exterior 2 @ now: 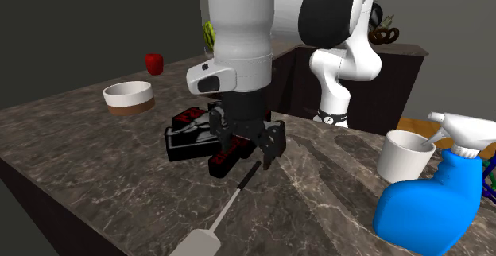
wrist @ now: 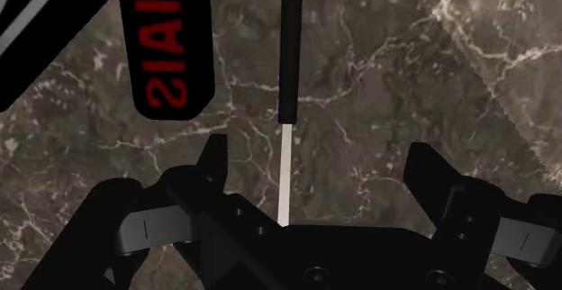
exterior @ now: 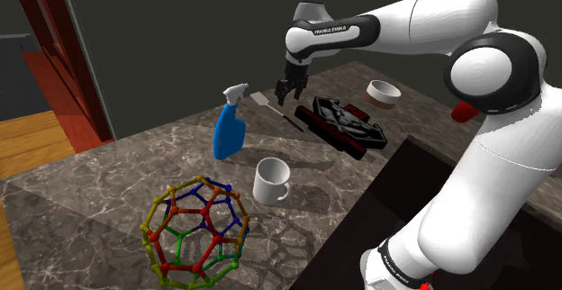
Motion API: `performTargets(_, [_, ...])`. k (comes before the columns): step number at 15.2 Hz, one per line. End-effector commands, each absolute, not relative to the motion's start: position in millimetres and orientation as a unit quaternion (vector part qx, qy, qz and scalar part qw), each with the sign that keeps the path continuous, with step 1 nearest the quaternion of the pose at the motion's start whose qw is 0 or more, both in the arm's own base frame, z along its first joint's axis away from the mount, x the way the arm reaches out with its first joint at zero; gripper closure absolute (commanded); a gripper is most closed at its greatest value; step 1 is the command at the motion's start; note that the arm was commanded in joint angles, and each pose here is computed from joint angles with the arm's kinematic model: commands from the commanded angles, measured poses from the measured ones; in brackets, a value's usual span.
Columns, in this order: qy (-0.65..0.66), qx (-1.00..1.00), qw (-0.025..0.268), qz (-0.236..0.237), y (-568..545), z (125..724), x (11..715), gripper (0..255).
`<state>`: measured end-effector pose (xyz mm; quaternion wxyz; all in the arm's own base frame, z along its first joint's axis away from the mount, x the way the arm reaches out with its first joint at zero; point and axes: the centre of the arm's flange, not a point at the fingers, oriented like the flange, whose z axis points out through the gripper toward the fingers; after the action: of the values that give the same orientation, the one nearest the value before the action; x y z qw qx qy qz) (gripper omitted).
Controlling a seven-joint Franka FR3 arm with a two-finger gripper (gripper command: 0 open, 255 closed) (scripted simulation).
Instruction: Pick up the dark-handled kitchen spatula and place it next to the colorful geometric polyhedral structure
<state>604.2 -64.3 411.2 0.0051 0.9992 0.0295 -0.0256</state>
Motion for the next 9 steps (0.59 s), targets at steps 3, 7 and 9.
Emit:
performTargets(3, [0.035, 0.999, 0.001, -0.032, -72.5, 381.6, 650.5, 0])
performTargets(7, [0.036, 0.999, 0.001, -0.032, -73.5, 362.6, 654.0, 0])
performTargets(9, [0.036, 0.999, 0.001, -0.032, -73.5, 352.1, 653.4, 0])
